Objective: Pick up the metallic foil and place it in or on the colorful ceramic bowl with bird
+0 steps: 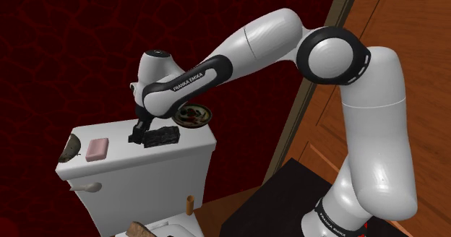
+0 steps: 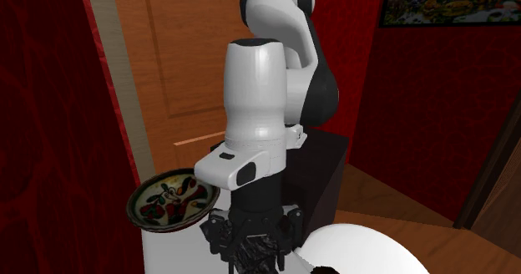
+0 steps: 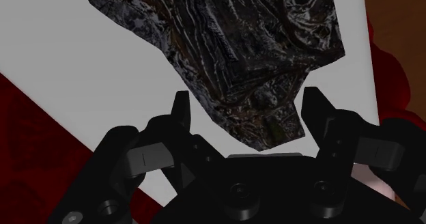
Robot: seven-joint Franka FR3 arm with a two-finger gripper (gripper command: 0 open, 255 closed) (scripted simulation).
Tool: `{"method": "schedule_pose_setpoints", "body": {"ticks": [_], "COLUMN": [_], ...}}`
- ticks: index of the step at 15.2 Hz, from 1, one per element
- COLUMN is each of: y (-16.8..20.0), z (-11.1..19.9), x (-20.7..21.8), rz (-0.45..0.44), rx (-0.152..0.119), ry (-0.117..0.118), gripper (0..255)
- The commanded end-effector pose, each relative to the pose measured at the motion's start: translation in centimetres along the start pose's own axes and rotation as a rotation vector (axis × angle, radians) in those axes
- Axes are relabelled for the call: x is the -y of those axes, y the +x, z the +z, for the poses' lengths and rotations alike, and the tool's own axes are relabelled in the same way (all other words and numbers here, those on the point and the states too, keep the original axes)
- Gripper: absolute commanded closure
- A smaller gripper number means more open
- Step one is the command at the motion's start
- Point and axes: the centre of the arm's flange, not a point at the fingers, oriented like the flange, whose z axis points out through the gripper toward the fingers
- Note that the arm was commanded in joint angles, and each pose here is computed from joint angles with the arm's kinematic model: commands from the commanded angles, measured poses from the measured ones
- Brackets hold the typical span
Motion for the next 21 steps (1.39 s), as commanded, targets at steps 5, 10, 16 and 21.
{"method": "schedule_pose_setpoints", "body": {"ticks": [5,10,16,21], "y": [0.7,1.4,2.2,2.8], "z": [-2.9,-5.5,-8.6,-11.1], "x": [-0.1,-0.2,-0.3,-0.4], "rz": [0.000,0.000,0.000,0.000], "rx": [0.000,0.000,0.000,0.000], "ry": [0.000,0.000,0.000,0.000], "gripper": [255,255,255,255]}}
